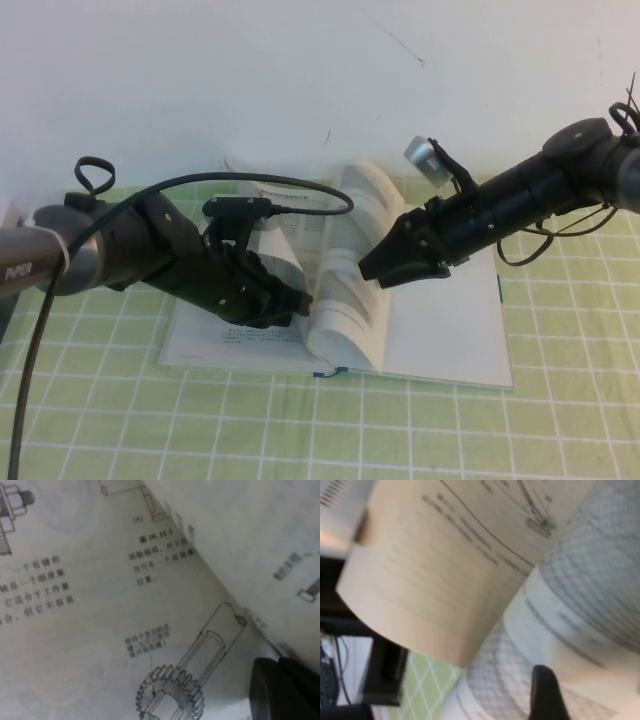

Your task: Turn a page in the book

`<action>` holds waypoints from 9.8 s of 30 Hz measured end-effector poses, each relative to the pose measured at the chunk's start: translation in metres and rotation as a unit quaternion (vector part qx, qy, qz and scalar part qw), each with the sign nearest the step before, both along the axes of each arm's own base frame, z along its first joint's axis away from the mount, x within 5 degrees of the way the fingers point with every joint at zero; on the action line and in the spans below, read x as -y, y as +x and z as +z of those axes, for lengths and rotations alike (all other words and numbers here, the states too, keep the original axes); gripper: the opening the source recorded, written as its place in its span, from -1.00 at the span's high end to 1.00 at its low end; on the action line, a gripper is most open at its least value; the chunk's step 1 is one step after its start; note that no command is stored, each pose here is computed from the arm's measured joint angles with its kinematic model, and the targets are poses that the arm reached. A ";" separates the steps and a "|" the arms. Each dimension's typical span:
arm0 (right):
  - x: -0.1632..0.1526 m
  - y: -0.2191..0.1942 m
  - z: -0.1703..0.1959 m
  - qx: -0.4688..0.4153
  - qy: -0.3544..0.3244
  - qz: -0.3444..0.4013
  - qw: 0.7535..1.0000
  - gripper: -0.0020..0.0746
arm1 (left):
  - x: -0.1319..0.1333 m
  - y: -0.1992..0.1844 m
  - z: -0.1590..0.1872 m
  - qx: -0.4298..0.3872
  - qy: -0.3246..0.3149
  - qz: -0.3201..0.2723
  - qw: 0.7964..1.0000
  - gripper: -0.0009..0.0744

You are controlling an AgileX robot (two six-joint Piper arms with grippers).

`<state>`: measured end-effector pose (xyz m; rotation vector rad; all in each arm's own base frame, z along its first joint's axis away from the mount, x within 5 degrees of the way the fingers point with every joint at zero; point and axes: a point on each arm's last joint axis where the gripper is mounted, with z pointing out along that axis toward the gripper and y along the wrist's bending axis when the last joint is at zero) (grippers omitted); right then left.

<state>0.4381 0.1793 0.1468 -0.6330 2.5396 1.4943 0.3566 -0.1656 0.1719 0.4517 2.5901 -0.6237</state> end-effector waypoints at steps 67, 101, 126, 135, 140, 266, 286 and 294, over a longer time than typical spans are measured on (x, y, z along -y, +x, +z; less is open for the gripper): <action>-0.078 -0.007 0.025 0.153 -0.073 0.122 0.978 0.95 | -0.001 -0.038 0.138 0.194 -0.118 -0.060 0.972 0.99; -0.023 0.000 -0.005 0.092 -0.322 0.112 0.935 0.95 | -0.005 0.003 0.000 0.013 0.046 -0.005 0.999 0.99; 0.069 -0.137 0.330 0.452 -0.402 -0.073 0.793 0.95 | -0.056 -0.107 0.243 0.370 0.020 -0.008 0.929 0.99; 0.103 -0.226 0.369 0.498 -0.378 -0.110 0.773 0.95 | -0.085 -0.182 0.296 0.472 -0.008 0.008 0.881 0.99; 0.114 -0.254 0.348 0.495 -0.378 -0.110 0.775 0.95 | -0.097 -0.214 0.288 0.488 -0.014 0.013 0.873 0.99; 0.156 -0.373 0.114 0.560 -0.284 -0.204 0.751 0.95 | -0.157 -0.304 0.003 0.373 0.002 0.240 0.896 0.99; 0.156 -0.372 0.112 0.564 -0.290 -0.203 0.746 0.95 | -0.157 -0.304 0.003 0.373 0.003 0.240 0.896 0.99; 0.169 -0.371 0.105 0.590 -0.288 -0.323 0.681 0.95 | -0.157 -0.304 0.003 0.373 0.003 0.240 0.896 0.99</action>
